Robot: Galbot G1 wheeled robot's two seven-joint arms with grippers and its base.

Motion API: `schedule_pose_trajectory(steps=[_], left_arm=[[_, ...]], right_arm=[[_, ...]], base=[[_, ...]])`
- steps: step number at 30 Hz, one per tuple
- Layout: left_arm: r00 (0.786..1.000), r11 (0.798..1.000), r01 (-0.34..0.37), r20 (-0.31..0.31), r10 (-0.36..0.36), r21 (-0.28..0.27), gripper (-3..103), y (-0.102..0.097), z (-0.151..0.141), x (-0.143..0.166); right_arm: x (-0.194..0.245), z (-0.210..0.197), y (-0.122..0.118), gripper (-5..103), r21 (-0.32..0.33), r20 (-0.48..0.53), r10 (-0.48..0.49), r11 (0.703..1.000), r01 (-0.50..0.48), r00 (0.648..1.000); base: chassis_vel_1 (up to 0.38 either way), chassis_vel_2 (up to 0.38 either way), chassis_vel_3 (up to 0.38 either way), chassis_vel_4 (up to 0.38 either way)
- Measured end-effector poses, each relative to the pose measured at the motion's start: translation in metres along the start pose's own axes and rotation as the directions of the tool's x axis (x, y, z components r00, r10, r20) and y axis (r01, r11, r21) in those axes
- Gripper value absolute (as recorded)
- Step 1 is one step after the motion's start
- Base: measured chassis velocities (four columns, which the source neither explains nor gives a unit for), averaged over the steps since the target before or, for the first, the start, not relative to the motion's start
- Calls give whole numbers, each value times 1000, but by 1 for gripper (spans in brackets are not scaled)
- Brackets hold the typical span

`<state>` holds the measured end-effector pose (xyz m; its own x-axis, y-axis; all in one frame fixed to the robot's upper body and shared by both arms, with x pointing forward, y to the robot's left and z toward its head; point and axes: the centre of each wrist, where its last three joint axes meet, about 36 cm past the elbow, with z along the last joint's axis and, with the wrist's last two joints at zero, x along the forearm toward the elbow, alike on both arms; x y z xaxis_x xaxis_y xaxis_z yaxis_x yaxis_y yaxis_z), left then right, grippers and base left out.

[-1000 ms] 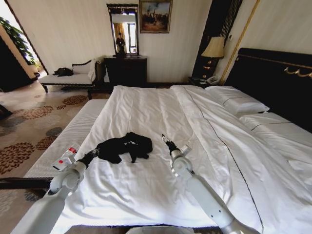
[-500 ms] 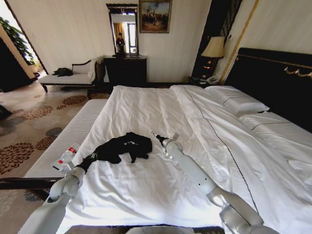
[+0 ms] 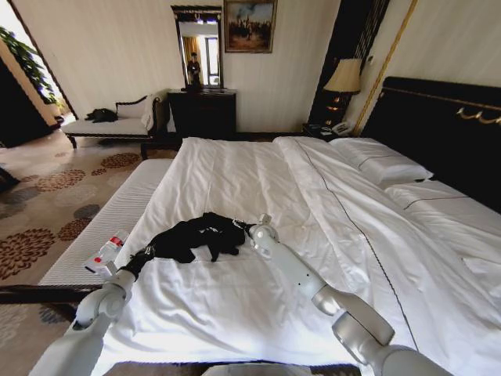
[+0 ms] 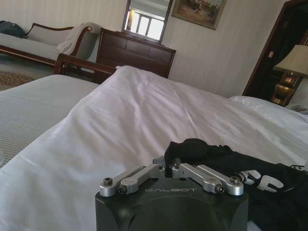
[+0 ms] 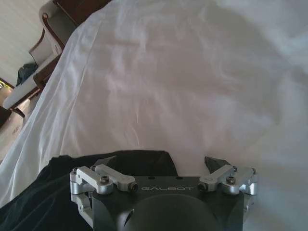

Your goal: Fold the clothes on the bed.

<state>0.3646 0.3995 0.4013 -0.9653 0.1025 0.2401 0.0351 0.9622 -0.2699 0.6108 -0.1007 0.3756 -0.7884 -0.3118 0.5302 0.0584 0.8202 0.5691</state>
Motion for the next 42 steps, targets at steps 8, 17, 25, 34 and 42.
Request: schedule_pose_trajectory(steps=[8,17,25,34,42], left_arm=[[1000,1000,8,4,-8,-7,1,1,-4,1],[1000,1000,29,6,-29,-3,1,5,-4,5],[999,999,43,8,-43,1,1,7,-3,7],[999,999,49,6,-49,1,1,8,-1,7],[998,999,55,11,-55,-2,1,9,-3,6]], right_arm=[[0,-1,3,72,-20,71,-122,992,123,990],[4,6,13,39,7,19,-77,997,77,997],[9,7,19,22,24,2,-62,998,62,998],[13,14,24,55,18,-23,-87,996,88,996],[14,18,27,30,24,-31,-116,993,117,993]], base=[[0,0,0,0],[0,0,0,0],[0,0,0,0],[0,0,0,0],[0,0,0,0]])
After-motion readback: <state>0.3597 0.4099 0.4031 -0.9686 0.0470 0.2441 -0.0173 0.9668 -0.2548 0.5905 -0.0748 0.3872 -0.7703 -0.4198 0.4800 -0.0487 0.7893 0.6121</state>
